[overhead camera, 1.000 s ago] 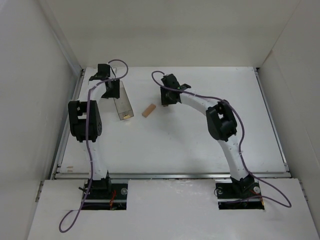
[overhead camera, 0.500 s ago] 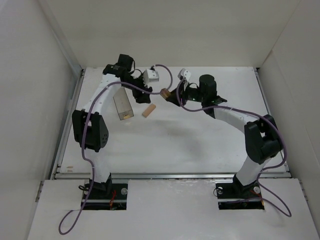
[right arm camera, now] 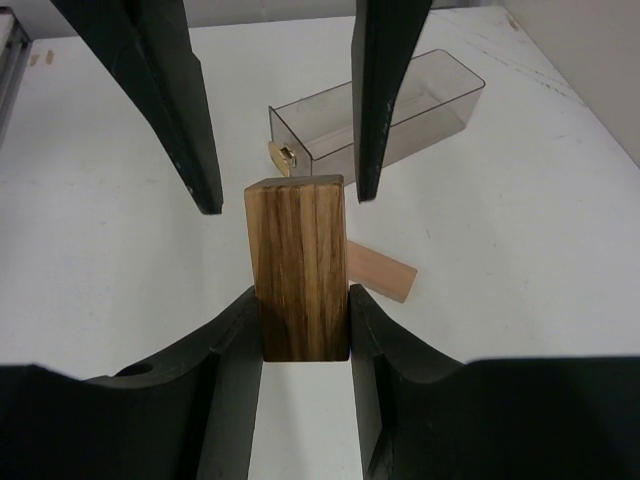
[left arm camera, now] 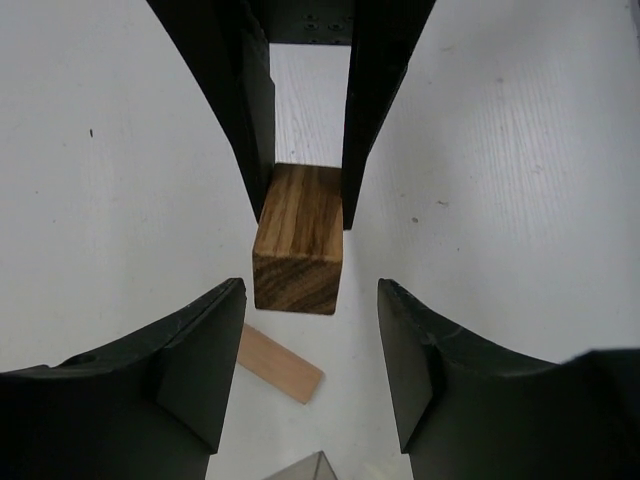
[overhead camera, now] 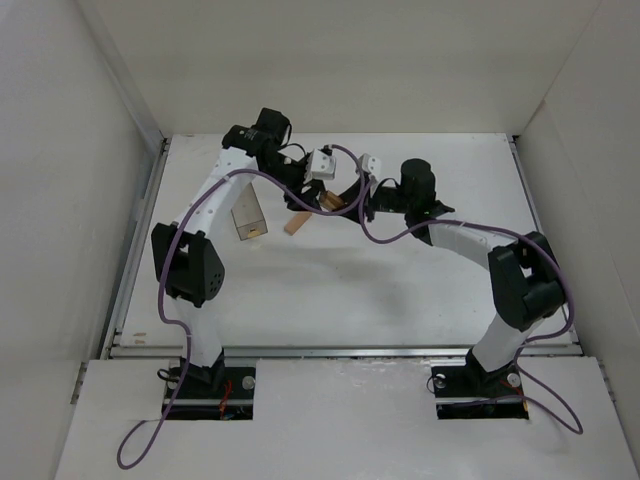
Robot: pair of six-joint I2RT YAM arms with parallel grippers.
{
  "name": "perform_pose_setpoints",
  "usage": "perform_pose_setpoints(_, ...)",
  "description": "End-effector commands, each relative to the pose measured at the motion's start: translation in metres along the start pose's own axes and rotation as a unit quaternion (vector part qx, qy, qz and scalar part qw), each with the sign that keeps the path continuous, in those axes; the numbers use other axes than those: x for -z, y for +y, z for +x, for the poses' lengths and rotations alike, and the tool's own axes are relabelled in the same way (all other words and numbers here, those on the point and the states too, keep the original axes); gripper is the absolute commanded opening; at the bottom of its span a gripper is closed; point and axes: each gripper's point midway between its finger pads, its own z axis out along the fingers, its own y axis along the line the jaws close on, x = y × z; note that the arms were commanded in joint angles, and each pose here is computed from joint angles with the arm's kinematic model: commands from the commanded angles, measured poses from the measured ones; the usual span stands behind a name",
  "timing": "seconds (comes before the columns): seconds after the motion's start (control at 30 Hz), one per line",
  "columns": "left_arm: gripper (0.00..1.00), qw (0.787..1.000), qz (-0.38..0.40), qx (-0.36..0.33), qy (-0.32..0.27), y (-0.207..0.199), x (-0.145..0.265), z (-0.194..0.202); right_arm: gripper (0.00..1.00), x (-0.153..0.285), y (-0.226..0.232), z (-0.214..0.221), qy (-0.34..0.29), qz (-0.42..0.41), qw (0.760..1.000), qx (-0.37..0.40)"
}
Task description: Build the wood block tower
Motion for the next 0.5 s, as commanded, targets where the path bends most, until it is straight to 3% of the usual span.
perform_pose_setpoints(0.0,0.52,0.999,0.002,-0.016,-0.035,0.001,-0.007,-0.028,0.00,0.005,0.007,-0.037,-0.040,-0.019,0.997,0.071)
perform_pose_setpoints(0.2,0.46,1.000,-0.014,0.005,-0.019,0.010,-0.013,-0.022,0.00,0.006,0.007,-0.042,-0.043,-0.018,0.996,0.080)
perform_pose_setpoints(0.33,0.22,1.000,-0.017,0.010,-0.019,0.010,-0.014,-0.027,0.00,0.006,0.007,-0.042,-0.043,-0.018,0.996,0.080)
perform_pose_setpoints(0.37,0.11,1.000,-0.017,0.014,-0.012,0.009,-0.016,-0.026,0.00,0.006,0.007,-0.042,-0.043,-0.018,0.996,0.080)
perform_pose_setpoints(0.43,0.02,0.999,-0.020,0.026,0.000,0.008,-0.017,-0.020,0.01,0.007,0.003,-0.039,-0.038,-0.006,0.996,0.076)
perform_pose_setpoints(0.47,0.00,0.999,-0.024,0.031,0.006,0.010,-0.019,-0.015,0.22,0.007,0.000,-0.039,-0.036,0.001,0.996,0.075)
